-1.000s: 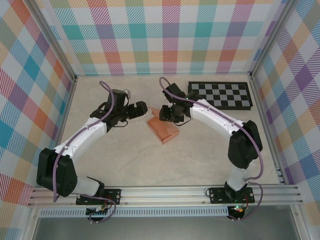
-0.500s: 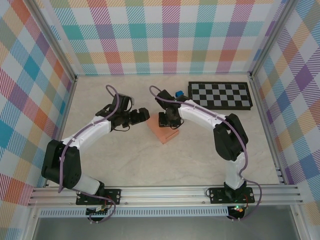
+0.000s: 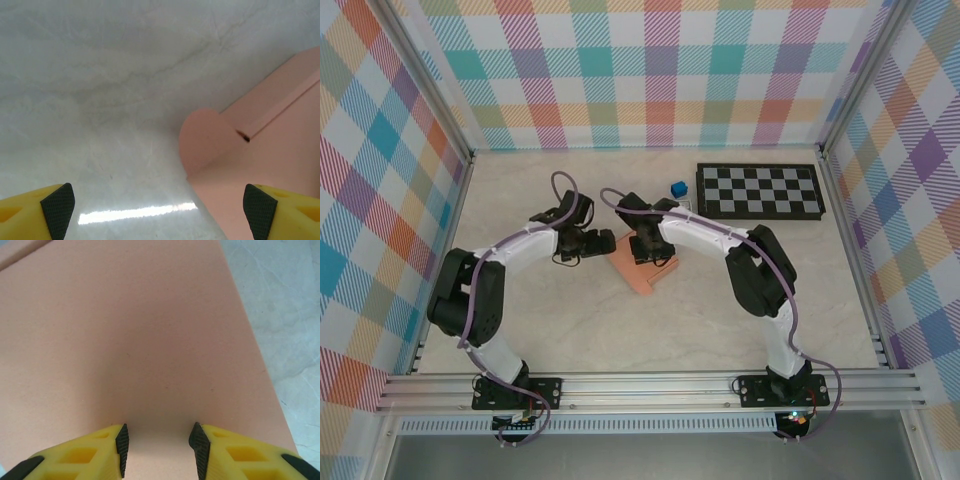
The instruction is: Fold the paper box
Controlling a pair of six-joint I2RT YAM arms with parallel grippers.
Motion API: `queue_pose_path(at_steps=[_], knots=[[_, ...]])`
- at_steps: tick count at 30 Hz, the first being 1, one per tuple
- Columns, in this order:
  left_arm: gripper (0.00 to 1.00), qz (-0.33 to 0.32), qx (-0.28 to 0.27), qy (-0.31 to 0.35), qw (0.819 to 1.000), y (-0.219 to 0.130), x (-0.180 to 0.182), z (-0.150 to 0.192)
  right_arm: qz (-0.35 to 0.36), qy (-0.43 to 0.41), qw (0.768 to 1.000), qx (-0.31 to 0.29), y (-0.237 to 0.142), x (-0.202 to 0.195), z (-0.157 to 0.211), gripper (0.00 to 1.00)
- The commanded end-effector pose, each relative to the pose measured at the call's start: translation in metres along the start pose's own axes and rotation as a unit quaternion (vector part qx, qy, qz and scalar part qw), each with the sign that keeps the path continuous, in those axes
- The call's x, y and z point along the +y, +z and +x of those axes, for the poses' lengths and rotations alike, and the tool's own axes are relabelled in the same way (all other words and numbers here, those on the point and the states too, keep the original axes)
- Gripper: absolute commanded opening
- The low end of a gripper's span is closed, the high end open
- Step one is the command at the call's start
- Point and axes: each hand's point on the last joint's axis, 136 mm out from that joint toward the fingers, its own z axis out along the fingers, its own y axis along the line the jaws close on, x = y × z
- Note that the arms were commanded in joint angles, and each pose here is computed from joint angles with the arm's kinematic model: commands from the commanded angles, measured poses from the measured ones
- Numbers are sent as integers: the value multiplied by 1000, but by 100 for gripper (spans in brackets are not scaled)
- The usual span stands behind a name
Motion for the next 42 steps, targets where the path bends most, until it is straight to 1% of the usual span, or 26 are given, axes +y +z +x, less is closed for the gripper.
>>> queue_pose_path(at_steps=[1, 4, 6, 8, 12, 14, 15, 17, 18, 20, 21, 23, 24, 26, 28, 30, 33, 36, 38, 39, 42], knots=[[88, -13, -6, 29, 999, 1, 3, -14, 35, -40, 998, 26, 14, -11, 14, 42], [88, -3, -47, 31, 998, -12, 0, -25, 18, -62, 998, 0, 2, -9, 6, 42], [89, 1, -79, 35, 996, -23, -2, -33, -8, -74, 997, -28, -15, -6, -2, 42], [89, 9, -93, 50, 994, -29, -5, -37, -28, -91, 993, -64, -33, -3, -11, 43], [87, 63, -82, 82, 991, -26, -22, -36, -42, -119, 983, -133, -71, -8, -23, 44], [86, 86, -69, 90, 990, -23, -31, -34, -32, -113, 982, -145, -78, -19, -19, 45], [86, 101, -74, 97, 987, -21, -38, -38, -32, -106, 983, -148, -79, -26, -15, 48], [85, 109, -77, 100, 986, -15, -43, -44, -40, -77, 986, -144, -75, -40, -4, 62], [85, 109, -75, 103, 986, -10, -43, -46, -43, -45, 989, -135, -73, -50, 2, 67], [83, 110, -64, 112, 985, -2, -45, -47, -78, -18, 990, -113, -69, -58, 12, 73], [82, 110, -58, 115, 986, 1, -46, -48, -84, -14, 991, -107, -66, -63, 15, 79], [81, 108, -50, 114, 986, 6, -46, -48, -84, -38, 991, -102, -61, -68, 20, 84], [81, 103, -29, 107, 988, 8, -42, -39, -83, -41, 991, -94, -56, -72, 23, 86], [81, 99, -19, 86, 991, 6, -39, -32, -116, -30, 990, -76, -50, -75, 22, 86], [81, 98, -16, 61, 993, -2, -35, -23, -177, -2, 983, -52, -46, -72, 18, 83], [82, 96, -13, 35, 995, -11, -30, -14, -220, 6, 975, -37, -45, -65, 14, 81], [82, 122, 13, 9, 992, -19, -33, 7, -237, 5, 971, -23, -38, -59, 8, 79], [81, 147, 37, -27, 988, -20, -34, 29, -234, 5, 972, -10, -28, -60, -2, 78], [81, 154, 35, -44, 987, -20, -31, 37, -240, 8, 971, -7, -23, -59, -9, 78], [80, 165, 20, -47, 985, -19, -33, 36, -248, 10, 969, -5, -21, -58, -13, 78], [77, 197, 8, -67, 978, -13, -39, 36, -267, 13, 964, 7, -15, -53, -20, 77]])
